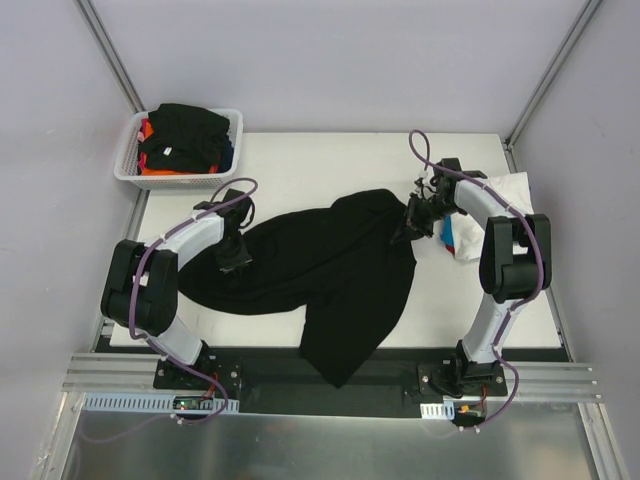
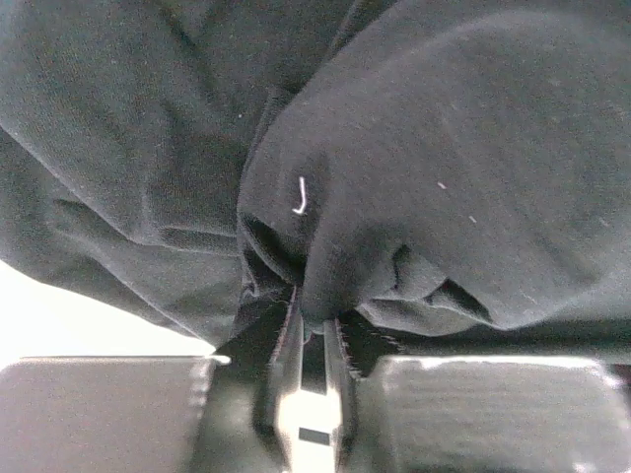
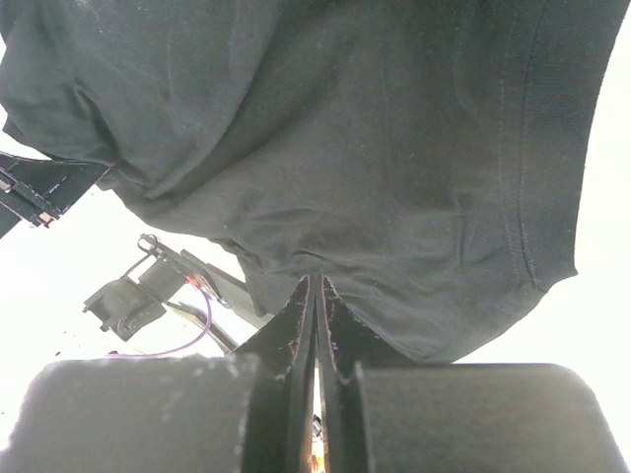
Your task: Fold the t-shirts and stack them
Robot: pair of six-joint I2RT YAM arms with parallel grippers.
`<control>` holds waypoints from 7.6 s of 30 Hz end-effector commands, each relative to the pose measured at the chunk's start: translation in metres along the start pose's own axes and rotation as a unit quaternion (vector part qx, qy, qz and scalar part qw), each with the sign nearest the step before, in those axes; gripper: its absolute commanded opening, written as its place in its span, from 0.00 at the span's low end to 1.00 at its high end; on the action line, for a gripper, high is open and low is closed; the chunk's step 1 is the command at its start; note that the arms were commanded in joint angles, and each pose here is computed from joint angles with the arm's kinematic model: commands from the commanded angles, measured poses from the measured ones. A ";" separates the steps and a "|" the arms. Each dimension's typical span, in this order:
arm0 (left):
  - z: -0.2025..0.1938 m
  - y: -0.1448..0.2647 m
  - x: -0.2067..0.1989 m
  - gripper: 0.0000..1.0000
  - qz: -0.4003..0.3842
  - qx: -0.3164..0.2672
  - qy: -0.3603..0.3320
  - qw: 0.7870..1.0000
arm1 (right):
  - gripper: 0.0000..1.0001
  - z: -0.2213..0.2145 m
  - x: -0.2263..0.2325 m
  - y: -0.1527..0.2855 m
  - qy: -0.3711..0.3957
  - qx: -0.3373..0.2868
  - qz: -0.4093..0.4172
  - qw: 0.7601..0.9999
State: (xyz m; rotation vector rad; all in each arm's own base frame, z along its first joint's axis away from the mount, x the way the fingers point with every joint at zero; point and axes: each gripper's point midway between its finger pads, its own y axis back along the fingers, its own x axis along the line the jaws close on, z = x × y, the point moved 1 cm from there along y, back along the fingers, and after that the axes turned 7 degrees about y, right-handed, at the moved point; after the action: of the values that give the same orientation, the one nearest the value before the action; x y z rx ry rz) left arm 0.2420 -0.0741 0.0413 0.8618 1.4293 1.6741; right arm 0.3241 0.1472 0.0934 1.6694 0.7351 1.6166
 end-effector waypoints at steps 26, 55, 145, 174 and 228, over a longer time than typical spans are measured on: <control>0.150 0.071 -0.072 0.17 -0.012 -0.104 0.014 0.994 | 0.01 -0.021 0.012 0.011 0.031 0.004 -0.008 0.999; 0.087 0.010 0.004 0.34 -0.065 -0.075 0.041 0.994 | 0.01 -0.040 0.007 0.017 0.041 0.013 -0.021 0.999; 0.082 0.081 -0.022 0.53 -0.134 -0.095 0.037 0.986 | 0.01 -0.061 0.015 0.010 0.051 0.022 -0.030 0.998; 0.115 0.011 0.074 0.00 0.037 -0.111 0.095 0.989 | 0.01 -0.079 0.021 0.006 0.080 0.035 -0.049 0.995; -0.040 0.020 0.135 0.00 0.075 0.119 0.374 0.917 | 0.01 -0.119 0.009 -0.017 0.070 0.070 -0.030 0.995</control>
State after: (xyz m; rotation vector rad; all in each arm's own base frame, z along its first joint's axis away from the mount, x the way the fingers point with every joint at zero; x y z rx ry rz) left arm 0.1421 0.0158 0.0534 0.4185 2.1740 2.0684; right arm 0.2271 0.1712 0.0812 1.6244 0.9825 1.6498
